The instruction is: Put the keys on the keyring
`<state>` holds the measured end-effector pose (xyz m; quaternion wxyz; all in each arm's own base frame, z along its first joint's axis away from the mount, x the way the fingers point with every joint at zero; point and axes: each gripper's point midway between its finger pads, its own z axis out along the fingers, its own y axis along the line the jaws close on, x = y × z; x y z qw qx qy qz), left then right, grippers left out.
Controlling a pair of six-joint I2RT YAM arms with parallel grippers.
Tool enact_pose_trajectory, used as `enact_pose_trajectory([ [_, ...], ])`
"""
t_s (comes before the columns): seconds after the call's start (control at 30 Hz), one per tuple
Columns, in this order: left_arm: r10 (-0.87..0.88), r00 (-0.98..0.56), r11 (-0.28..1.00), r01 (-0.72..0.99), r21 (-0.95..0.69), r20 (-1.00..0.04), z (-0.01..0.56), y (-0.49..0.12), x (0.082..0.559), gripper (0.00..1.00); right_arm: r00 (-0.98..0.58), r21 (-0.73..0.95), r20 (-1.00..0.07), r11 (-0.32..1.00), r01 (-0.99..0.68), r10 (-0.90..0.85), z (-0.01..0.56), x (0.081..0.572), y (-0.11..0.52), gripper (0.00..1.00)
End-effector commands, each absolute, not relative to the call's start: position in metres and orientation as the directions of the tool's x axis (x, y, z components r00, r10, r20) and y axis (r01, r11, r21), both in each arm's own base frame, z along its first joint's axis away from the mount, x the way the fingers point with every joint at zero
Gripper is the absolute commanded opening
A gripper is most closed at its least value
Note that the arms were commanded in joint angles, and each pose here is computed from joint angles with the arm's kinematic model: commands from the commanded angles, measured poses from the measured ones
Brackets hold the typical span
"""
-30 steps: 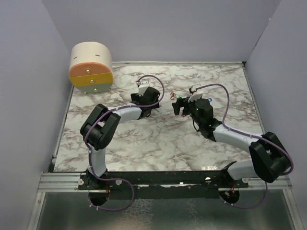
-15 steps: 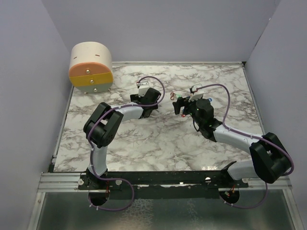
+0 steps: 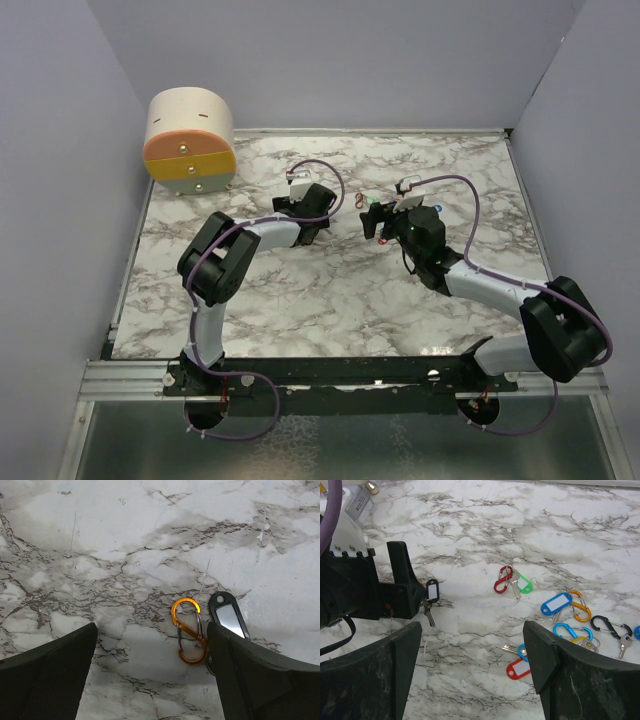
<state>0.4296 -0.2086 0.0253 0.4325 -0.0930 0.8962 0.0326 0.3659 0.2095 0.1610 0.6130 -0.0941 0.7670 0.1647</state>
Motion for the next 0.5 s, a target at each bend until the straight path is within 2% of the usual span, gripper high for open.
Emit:
enact_pose_trajectory([
  [0.0, -0.114, -0.612, 0.98, -0.199, 0.013, -0.783, 0.024, -0.207, 0.43, 0.92, -0.204, 0.125, -0.977, 0.935, -0.331, 0.059, 0.165, 0.369, 0.208, 0.83],
  [0.27, -0.11, -0.614, 0.977, -0.21, 0.028, -0.782, 0.019, -0.198, 0.423, 0.82, -0.206, 0.127, -0.977, 0.934, -0.334, 0.059, 0.164, 0.369, 0.209, 0.83],
  [0.47, -0.101, -0.624, 0.978, -0.204, 0.036, -0.775, 0.013, -0.198, 0.421, 0.79, -0.208, 0.129, -0.976, 0.932, -0.338, 0.06, 0.165, 0.369, 0.209, 0.83],
])
